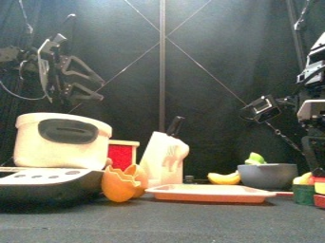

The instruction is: Grab pairing knife handle

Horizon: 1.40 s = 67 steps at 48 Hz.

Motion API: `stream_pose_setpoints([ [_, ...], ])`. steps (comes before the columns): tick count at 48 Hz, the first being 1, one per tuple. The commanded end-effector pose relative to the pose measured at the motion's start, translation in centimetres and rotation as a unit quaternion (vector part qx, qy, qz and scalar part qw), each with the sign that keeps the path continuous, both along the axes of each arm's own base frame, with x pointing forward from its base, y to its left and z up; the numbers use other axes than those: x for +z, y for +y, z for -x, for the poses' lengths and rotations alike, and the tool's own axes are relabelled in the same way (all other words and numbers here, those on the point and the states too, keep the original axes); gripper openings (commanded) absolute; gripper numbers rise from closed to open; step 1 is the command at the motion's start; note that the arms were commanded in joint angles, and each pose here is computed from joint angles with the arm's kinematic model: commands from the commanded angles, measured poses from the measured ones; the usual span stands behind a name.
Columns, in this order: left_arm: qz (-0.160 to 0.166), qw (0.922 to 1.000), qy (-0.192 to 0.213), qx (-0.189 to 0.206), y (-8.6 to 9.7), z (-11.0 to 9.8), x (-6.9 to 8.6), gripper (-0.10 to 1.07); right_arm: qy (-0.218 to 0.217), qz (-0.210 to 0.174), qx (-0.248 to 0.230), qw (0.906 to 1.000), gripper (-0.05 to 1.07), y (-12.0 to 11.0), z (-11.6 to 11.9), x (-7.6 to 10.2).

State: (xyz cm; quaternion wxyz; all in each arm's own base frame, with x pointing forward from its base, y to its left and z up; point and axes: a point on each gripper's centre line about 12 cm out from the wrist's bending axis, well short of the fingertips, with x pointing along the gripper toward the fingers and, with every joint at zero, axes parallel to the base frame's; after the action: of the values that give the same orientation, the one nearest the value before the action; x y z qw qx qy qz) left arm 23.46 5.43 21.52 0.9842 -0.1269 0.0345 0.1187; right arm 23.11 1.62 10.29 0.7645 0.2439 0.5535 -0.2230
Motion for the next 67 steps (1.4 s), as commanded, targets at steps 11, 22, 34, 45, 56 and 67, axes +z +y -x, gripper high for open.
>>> stream_pose_setpoints([
  [11, -0.004, 0.9999, -0.009, -0.001, 0.0, -0.3, 0.5, 0.87, -0.004, -0.001, 0.002, 1.0, 0.72, 0.0, -0.5, -0.2],
  [22, -0.004, 0.9999, -0.009, -0.001, 0.0, -0.3, 0.5, 0.87, 0.01, 0.002, 0.005, 0.9999, 0.71, 0.0, -0.5, -0.9],
  [34, -0.003, 1.0, -0.009, -0.001, 0.0, -0.3, 0.5, 0.87, 0.0, 0.014, 0.017, 0.9997, 0.68, 0.0, -1.0, 0.0],
  [45, -0.003, 1.0, -0.009, -0.001, 0.0, -0.3, 0.5, 0.87, 0.01, 0.026, 0.012, 0.9995, 0.67, -0.2, -1.0, 1.4],
  [56, -0.003, 0.9999, -0.01, -0.001, 0.0, -0.3, 0.5, 0.87, 0.021, 0.029, 0.013, 0.9993, 0.61, -0.1, -0.5, 1.5],
  [67, -0.003, 0.9999, -0.01, -0.001, 0.0, -0.3, 0.5, 0.87, 0.006, 0.024, 0.016, 0.9996, 0.61, 0.0, -0.8, 1.5],
])
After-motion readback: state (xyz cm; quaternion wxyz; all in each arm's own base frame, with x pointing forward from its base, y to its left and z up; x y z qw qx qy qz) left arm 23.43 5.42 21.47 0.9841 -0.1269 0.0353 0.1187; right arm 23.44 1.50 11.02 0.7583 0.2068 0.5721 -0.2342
